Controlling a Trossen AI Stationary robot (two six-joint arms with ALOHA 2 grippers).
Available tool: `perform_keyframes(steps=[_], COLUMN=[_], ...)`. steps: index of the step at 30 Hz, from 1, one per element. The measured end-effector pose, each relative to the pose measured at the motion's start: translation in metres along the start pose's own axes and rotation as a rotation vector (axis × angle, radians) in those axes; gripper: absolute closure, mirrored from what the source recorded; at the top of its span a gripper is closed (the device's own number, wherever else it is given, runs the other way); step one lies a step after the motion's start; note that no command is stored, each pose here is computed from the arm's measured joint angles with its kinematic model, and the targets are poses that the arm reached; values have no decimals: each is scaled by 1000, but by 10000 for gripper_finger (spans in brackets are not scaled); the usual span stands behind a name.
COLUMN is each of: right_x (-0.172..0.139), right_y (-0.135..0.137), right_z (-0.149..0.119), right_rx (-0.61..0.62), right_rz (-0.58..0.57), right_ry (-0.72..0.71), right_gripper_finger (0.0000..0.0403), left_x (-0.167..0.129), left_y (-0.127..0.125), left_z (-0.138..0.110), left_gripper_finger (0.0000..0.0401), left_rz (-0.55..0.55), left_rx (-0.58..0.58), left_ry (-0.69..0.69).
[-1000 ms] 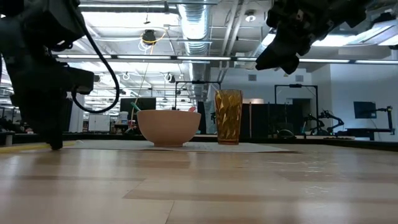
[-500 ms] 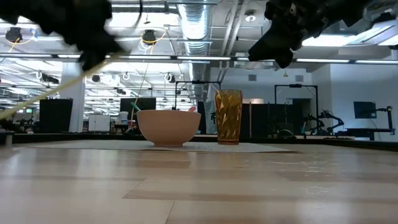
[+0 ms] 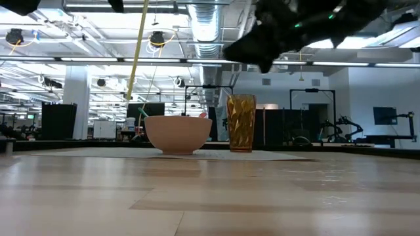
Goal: Pick & Place Utensil
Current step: Put the yellow straw into the yellow cup
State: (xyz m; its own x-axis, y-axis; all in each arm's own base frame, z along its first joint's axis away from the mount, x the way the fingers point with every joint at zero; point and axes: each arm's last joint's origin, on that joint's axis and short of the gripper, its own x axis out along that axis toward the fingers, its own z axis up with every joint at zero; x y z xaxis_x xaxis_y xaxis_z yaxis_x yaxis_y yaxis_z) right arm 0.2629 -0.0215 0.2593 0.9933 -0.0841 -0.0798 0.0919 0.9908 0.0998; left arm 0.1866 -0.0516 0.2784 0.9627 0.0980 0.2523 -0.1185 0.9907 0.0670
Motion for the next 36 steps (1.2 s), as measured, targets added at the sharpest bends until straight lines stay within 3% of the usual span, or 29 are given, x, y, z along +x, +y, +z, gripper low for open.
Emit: perform_keyframes(steps=[6,13,23,30,36], right_x=[37,76,105,124,130], right_y=[1,10,34,40,41], right_z=[-6,-2,10,21,28], right_rx=[-49,-118,-169,-162,-160], right_rz=[78,131,190,199,196], right_ry=[-15,-4,-48,-90,-114], right_gripper_finger=[309,273,220,220,247], left_x=[4,5,6,6,6], left_y=[0,-1,-1,-1,-1], left_z=[-6,-7,-9,-8,-8], left_gripper_finger=[392,390,389,389,389], left_rz=[8,7,5,6,6], left_rx=[7,8,11,10,9], left_ry=[24,27,33,30,29])
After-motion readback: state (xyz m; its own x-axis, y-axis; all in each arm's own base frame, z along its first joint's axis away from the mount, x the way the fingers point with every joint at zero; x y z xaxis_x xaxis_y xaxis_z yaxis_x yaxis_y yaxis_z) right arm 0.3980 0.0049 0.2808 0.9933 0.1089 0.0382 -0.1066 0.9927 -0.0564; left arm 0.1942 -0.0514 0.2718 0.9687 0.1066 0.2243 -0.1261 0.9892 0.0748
